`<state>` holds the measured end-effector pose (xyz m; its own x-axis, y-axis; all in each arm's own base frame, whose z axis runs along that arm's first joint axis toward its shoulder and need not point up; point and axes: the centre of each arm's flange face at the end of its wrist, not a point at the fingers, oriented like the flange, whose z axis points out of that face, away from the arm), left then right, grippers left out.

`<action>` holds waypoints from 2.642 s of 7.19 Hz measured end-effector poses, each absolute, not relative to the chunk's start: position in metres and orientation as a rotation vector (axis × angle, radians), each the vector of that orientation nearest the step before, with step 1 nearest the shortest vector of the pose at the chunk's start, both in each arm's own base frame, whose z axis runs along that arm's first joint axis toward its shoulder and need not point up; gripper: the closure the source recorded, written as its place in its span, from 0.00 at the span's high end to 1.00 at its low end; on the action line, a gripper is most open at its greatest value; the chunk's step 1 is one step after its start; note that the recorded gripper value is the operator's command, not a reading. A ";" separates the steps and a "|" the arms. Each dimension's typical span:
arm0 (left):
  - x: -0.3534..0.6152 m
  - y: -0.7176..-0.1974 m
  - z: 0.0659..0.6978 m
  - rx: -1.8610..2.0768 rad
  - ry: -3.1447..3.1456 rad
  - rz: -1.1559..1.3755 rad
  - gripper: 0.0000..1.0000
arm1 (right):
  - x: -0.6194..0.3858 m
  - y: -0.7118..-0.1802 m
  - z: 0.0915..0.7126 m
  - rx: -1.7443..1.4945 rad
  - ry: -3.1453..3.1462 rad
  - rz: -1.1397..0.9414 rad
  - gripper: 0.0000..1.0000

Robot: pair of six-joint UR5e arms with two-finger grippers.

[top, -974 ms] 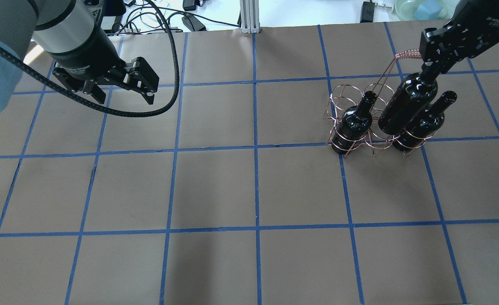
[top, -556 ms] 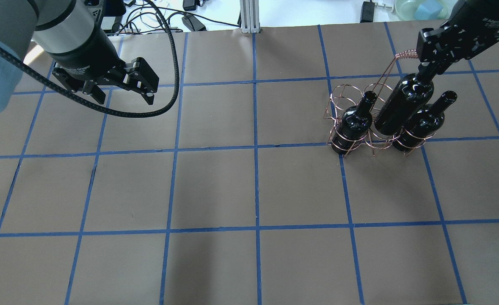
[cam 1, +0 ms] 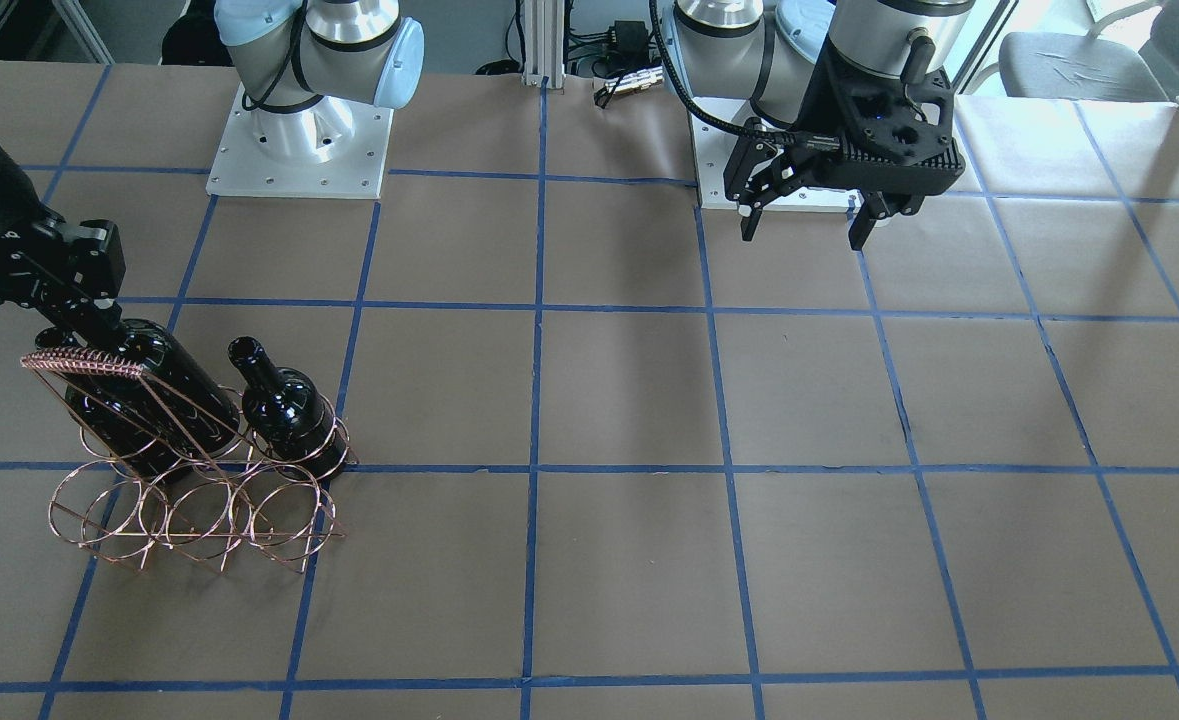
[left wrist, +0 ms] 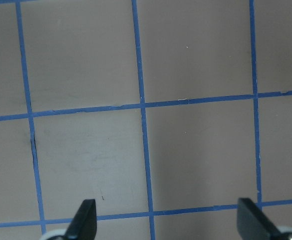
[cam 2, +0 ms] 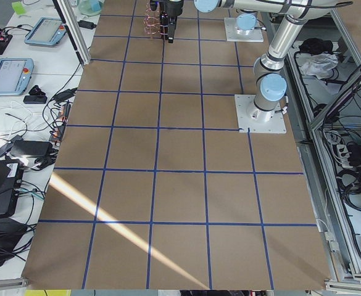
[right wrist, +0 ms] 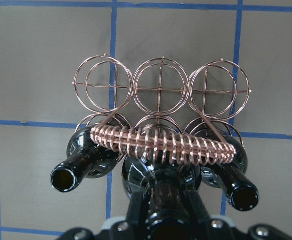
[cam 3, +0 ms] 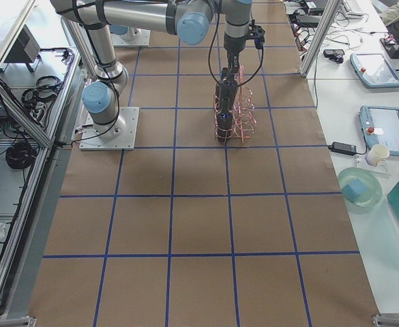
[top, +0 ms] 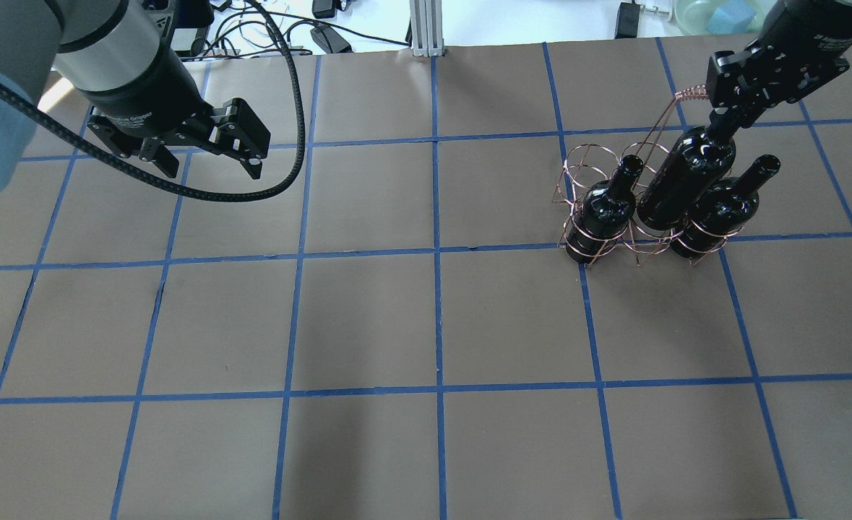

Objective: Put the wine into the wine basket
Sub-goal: 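Lower the bottle into the middle rack slot with the right gripper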

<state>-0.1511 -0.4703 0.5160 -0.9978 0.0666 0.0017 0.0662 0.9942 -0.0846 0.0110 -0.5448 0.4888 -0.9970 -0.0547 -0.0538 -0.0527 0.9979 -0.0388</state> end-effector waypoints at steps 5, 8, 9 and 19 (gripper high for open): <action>-0.151 -0.469 0.517 -0.105 -3.132 0.135 1.00 | 0.010 -0.547 0.460 -0.046 3.075 0.023 0.04; -0.151 -0.468 0.518 -0.105 -3.132 0.139 1.00 | 0.012 -0.553 0.424 0.040 3.067 0.052 0.04; -0.151 -0.468 0.518 -0.105 -3.132 0.140 1.00 | 0.013 -0.554 0.419 0.053 3.067 0.059 0.06; -0.150 -0.465 0.520 -0.102 -3.134 0.136 1.00 | 0.025 -0.556 0.425 0.144 3.094 0.095 0.84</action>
